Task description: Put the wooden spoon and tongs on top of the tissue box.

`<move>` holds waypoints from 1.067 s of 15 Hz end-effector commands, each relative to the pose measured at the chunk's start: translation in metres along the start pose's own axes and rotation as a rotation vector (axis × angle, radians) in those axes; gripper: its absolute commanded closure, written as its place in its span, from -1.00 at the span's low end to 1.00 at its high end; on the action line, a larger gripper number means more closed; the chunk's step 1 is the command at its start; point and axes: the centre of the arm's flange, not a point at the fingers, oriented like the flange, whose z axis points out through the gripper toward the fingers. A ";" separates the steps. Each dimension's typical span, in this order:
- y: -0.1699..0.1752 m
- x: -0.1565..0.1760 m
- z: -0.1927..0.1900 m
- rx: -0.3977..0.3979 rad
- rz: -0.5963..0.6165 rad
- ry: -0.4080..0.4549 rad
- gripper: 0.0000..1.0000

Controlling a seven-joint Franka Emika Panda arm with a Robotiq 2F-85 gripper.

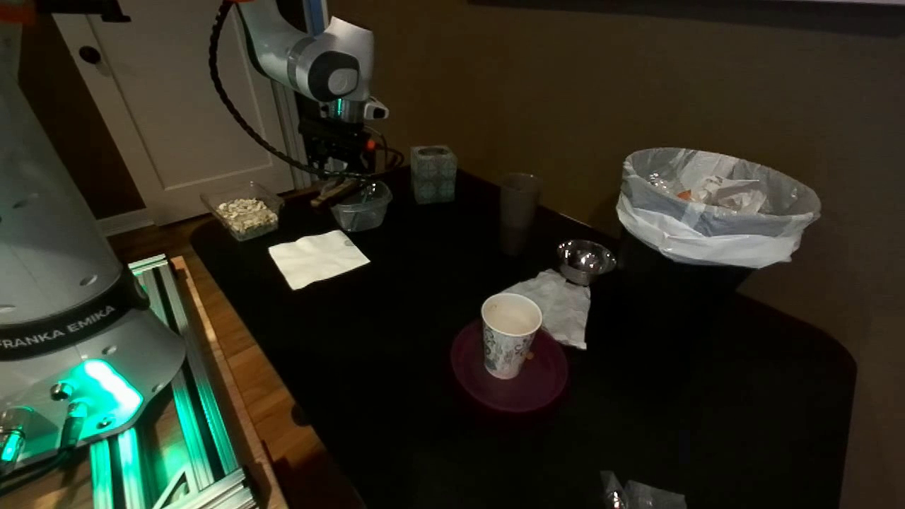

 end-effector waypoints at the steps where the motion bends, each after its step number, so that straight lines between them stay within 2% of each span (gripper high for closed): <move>1: -0.001 -0.005 0.010 -0.024 0.010 0.005 -1.00; 7: 0.005 -0.006 0.002 -0.047 0.030 0.050 -1.00; 13: 0.016 -0.007 0.013 -0.098 0.047 0.034 -1.00; 16: 0.016 -0.013 0.015 -0.097 0.048 0.021 -1.00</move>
